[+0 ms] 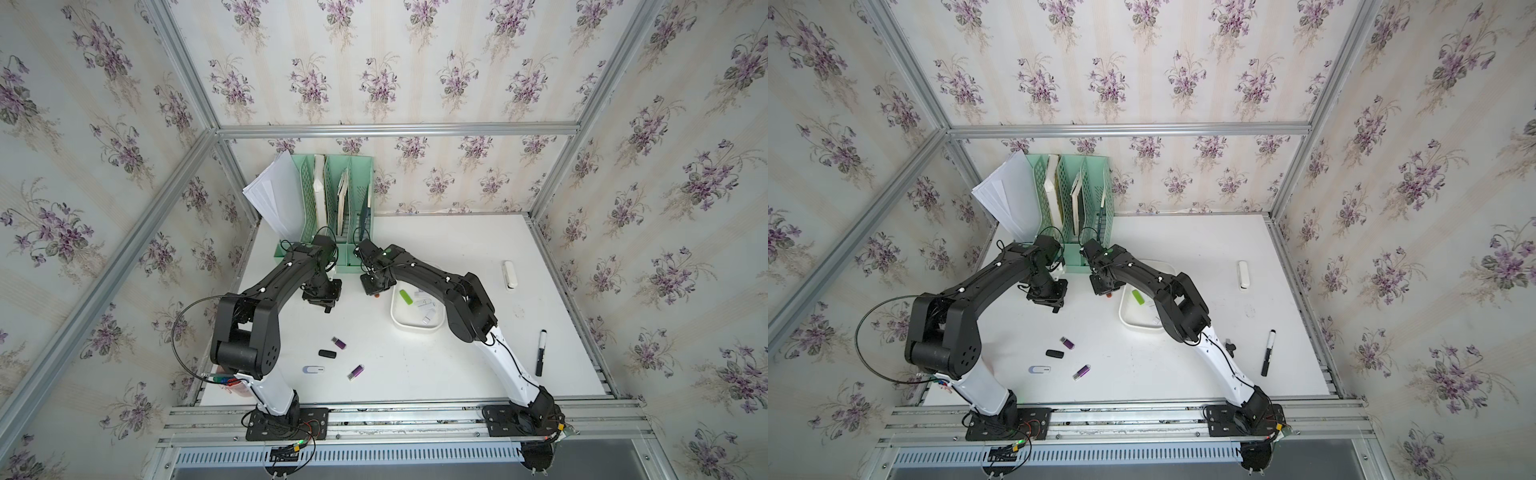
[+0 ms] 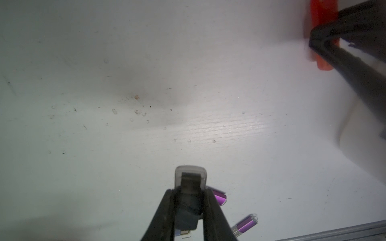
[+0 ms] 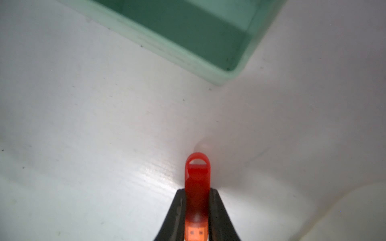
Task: Put the usb flash drive into the storage box
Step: Place the USB flash in the storage box.
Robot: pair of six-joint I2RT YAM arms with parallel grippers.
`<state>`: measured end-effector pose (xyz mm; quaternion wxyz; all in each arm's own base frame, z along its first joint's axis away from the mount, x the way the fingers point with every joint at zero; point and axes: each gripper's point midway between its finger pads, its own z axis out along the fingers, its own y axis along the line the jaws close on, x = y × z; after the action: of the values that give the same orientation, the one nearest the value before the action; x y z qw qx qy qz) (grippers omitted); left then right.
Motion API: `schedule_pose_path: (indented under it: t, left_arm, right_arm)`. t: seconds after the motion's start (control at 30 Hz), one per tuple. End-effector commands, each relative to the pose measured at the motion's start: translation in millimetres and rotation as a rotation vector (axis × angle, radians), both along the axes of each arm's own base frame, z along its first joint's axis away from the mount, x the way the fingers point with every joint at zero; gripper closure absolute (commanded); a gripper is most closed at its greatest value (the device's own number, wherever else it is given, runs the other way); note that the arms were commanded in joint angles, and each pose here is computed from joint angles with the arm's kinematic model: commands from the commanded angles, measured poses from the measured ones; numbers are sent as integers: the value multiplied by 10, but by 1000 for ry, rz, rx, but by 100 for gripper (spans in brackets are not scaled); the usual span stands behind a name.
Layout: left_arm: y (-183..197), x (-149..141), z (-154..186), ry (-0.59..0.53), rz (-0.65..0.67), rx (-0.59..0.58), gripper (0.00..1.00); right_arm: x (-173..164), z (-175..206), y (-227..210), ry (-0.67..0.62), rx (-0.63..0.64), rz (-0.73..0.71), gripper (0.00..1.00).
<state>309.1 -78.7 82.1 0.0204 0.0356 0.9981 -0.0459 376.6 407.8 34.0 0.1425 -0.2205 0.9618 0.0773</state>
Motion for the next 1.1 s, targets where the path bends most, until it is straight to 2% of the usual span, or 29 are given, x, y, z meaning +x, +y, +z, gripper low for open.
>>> schedule_pose_path:
  t: [0.0, 0.27, 0.53, 0.73, 1.07]
  left_arm:
    - [3, -14, 12, 2, 3, 1, 76]
    - [2, -8, 38, 1, 3, 0, 76]
    - [-47, 36, 86, -6, 6, -17, 76]
    - [-123, 66, 109, -9, -4, -20, 76]
    - [-234, 79, 123, -7, -23, -14, 76]
  right_arm:
    - [9, 174, -3, -18, 31, -21, 91]
    - [81, 651, -135, -84, 75, -62, 92]
    - [67, 1070, -691, -152, 64, -143, 92]
    - [-70, 907, -1102, -126, 28, -187, 92]
    - [-77, 429, -1196, -65, 8, -193, 92]
